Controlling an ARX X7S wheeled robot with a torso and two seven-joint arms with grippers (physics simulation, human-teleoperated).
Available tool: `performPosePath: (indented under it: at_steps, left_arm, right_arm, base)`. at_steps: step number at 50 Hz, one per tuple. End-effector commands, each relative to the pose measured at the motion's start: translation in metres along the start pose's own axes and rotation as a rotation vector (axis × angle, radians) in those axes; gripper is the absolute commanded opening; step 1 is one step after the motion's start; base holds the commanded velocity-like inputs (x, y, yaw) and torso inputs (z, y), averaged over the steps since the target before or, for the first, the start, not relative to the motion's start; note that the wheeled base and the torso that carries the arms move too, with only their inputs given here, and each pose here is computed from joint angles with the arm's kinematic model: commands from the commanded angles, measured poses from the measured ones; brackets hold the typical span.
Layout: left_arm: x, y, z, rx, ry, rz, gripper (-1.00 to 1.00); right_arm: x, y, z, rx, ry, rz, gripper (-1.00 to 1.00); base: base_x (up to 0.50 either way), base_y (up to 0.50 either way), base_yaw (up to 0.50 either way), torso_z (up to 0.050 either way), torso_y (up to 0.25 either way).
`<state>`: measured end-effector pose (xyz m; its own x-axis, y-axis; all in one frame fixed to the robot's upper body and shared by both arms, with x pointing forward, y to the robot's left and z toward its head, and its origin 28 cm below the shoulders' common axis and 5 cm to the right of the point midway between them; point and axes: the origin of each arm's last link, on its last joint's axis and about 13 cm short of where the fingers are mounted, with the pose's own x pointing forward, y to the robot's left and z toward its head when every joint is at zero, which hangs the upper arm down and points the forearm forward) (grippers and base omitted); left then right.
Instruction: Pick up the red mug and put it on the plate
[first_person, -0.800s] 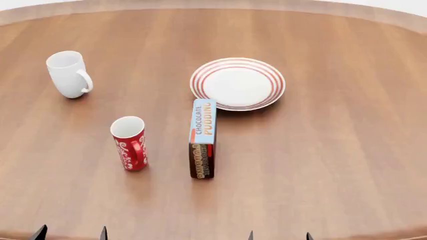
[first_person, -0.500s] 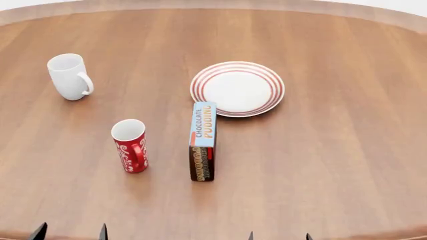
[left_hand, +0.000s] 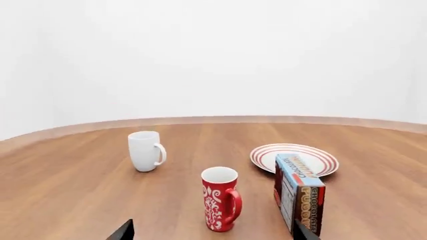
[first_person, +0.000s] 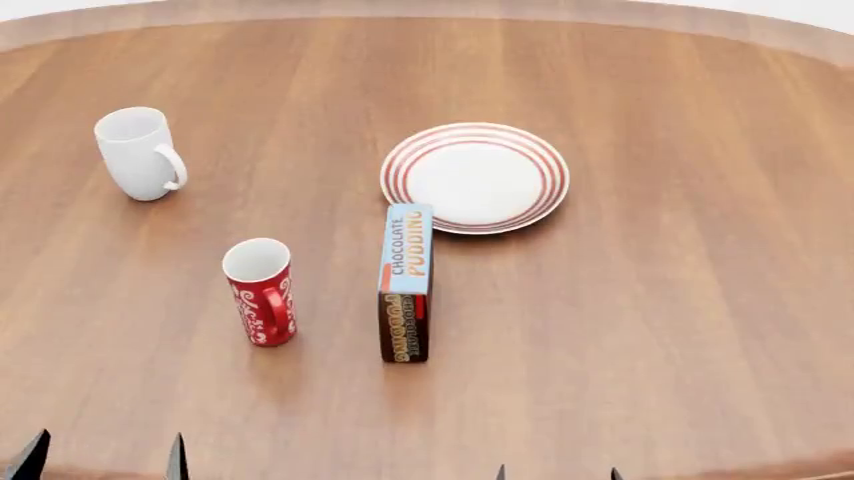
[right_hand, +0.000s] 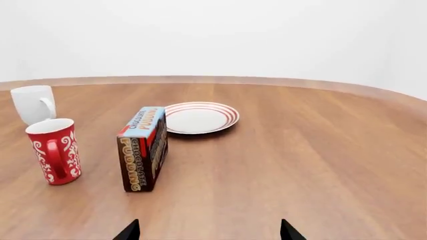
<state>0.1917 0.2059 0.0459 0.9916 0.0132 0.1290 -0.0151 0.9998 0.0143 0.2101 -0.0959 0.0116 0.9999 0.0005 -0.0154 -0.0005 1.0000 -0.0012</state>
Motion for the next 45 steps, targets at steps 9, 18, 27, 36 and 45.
performPosePath:
  at_steps: [9,18,27,36,45]
  left_arm:
    - [-0.011,-0.002,0.044,0.046,-0.185,0.006,1.0]
    - [-0.012,-0.002,0.062,0.052,-0.278,0.009,1.0]
    - [-0.019,-0.002,0.078,0.068,-0.361,0.013,1.0]
    - [-0.022,-0.003,0.085,0.084,-0.401,0.013,1.0]
    - [-0.024,-0.004,0.089,0.093,-0.433,0.014,1.0]
  right_arm:
    - [-0.001,0.0,0.0,0.002,0.001,0.005,1.0]
    - [-0.001,0.0,0.0,0.003,0.001,0.008,1.0]
    - [0.0,0.0,0.0,0.004,0.001,0.01,1.0]
    - [0.0,0.0,-0.001,0.004,0.001,0.012,1.0]
    - [0.0,0.0,0.0,0.002,0.002,0.015,1.0]
  base:
    - [0.0,0.0,0.0,0.0,0.0]
    - [0.0,0.0,0.0,0.0,0.0]
    - [0.0,0.0,0.0,0.0,0.0]
    - [0.0,0.0,0.0,0.0,0.0]
    - [0.0,0.0,0.0,0.0,0.0]
